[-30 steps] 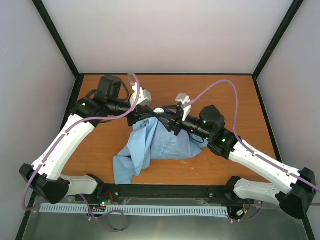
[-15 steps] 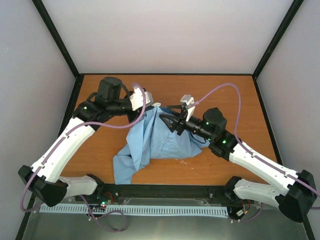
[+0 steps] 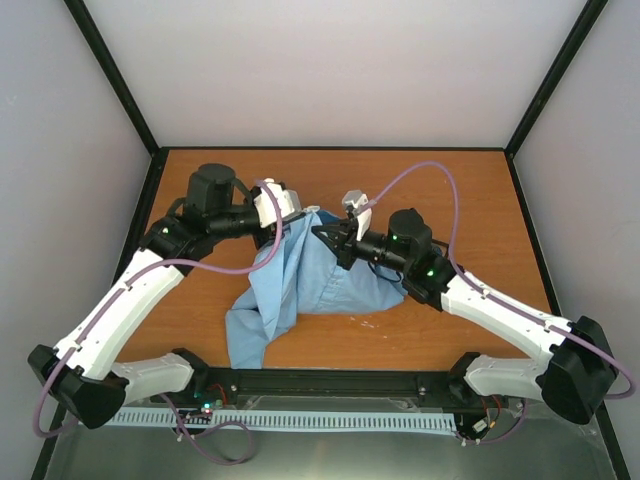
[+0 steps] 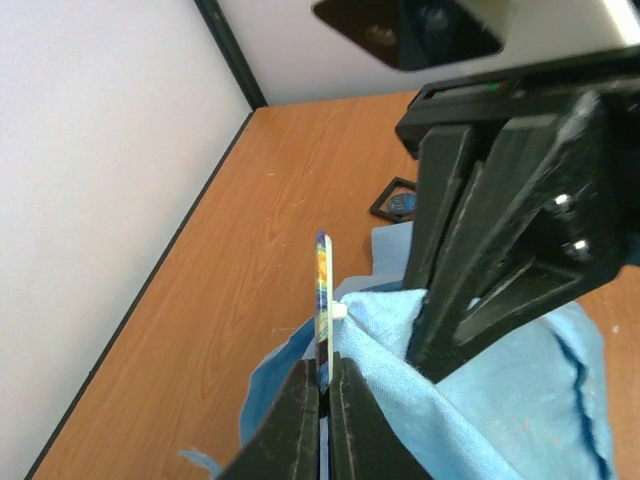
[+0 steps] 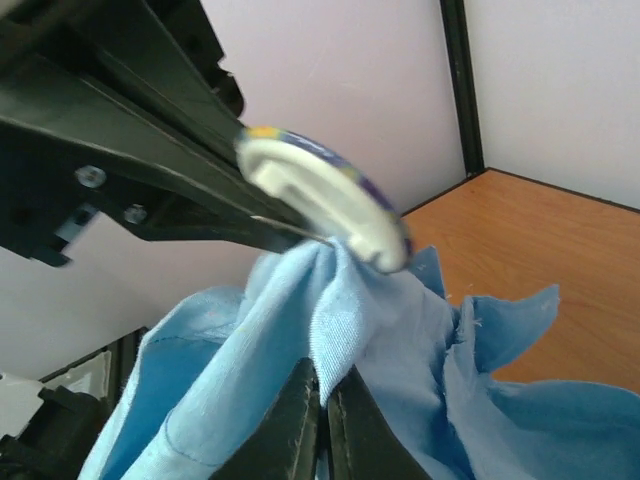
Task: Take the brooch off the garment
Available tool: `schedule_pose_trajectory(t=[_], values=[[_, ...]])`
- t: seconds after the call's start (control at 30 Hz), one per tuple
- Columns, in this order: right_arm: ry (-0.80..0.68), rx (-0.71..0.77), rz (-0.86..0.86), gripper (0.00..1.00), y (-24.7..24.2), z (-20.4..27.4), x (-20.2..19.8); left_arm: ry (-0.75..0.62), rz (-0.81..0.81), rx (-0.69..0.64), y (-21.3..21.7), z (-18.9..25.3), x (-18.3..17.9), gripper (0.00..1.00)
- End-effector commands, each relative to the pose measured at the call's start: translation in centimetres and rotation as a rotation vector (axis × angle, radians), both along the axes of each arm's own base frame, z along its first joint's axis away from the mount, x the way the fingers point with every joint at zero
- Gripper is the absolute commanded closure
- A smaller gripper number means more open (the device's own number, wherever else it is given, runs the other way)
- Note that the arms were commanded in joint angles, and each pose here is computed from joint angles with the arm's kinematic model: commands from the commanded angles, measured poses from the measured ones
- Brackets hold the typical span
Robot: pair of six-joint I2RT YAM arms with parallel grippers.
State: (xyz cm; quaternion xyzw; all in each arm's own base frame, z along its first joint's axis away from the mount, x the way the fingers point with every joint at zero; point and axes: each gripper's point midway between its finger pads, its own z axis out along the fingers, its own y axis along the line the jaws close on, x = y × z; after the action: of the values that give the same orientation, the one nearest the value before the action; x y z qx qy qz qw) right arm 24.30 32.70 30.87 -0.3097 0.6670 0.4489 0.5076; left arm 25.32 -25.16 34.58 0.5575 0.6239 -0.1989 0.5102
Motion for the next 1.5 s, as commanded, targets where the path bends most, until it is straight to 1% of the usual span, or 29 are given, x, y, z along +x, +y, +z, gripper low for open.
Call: schedule_pose_trajectory(t=[0.0,0.1,0.27,0.4,0.5,0.63,0.67,0.77,0.87,0.93,1.0,1.03,1.07,1.1,1.17,1.2,1.3,1.4,1.47], values=[[-0.022,0.08,0.06,0.97,0.7,3.0,-0.7,-0.157,0.05,-0.027,0.3,1.1,1.3,0.99],[0.001,0.062,0.079,0.97,1.0,2.9,-0.8,-0.221,0.093,-0.016,0.8,0.5,2.2,0.99],[0.039,0.056,0.099,0.97,1.3,2.5,-1.0,-0.289,0.18,-0.004,1.5,0.6,4.0,0.99],[0.051,0.053,0.109,0.97,1.5,2.1,-1.2,-0.31,0.199,-0.011,1.8,0.9,4.2,0.99],[0.05,0.045,0.107,0.97,1.5,2.0,-1.1,-0.317,0.244,-0.021,2.2,1.3,4.8,0.99],[0.049,0.034,0.066,0.97,1.0,2.0,-0.6,-0.244,0.28,-0.052,2.1,1.7,5.3,0.99],[0.048,0.027,0.043,0.97,0.8,1.9,-0.3,-0.221,0.292,-0.076,2.0,2.7,5.5,0.99],[0.066,-0.019,-0.055,0.97,-0.1,0.9,2.1,-0.128,0.315,-0.141,1.5,4.8,5.8,0.99],[0.103,-0.04,-0.165,0.97,-2.0,0.5,5.6,-0.076,0.296,-0.228,0.9,8.3,5.5,0.99],[0.078,-0.026,-0.213,0.98,-3.0,1.3,7.0,-0.046,0.263,-0.256,0.3,10.0,4.9,0.99],[0.047,-0.045,-0.263,0.97,-3.6,1.3,7.8,-0.018,0.237,-0.286,0.0,11.1,4.4,0.99],[0.05,-0.058,-0.263,0.94,-3.7,0.9,8.0,-0.01,0.215,-0.298,-0.2,11.6,4.0,0.99],[0.064,-0.074,-0.259,0.79,-3.7,0.4,7.9,0.002,0.186,-0.31,-0.5,11.7,3.4,0.99],[0.074,-0.087,-0.237,0.69,-3.6,-0.1,7.5,0.021,0.159,-0.318,-0.7,11.6,2.8,0.99],[0.06,-0.091,-0.19,0.55,-3.7,-0.4,6.1,0.072,0.096,-0.308,-1.2,10.4,1.6,0.99],[0.042,-0.083,-0.171,0.5,-3.9,-0.2,5.2,0.096,0.071,-0.29,-1.4,9.5,1.0,0.99],[-0.033,-0.066,-0.157,0.41,-5.4,1.2,2.9,0.125,0.045,-0.259,-1.2,7.7,0.1,0.99],[-0.12,0.002,-0.149,0.33,-6.9,4.2,0.7,0.136,-0.002,-0.27,-1.2,7.4,-1.3,0.99],[-0.177,0.069,-0.126,0.31,-7.4,6.0,-0.7,0.171,-0.044,-0.283,-1.6,7.4,-2.0,0.99]])
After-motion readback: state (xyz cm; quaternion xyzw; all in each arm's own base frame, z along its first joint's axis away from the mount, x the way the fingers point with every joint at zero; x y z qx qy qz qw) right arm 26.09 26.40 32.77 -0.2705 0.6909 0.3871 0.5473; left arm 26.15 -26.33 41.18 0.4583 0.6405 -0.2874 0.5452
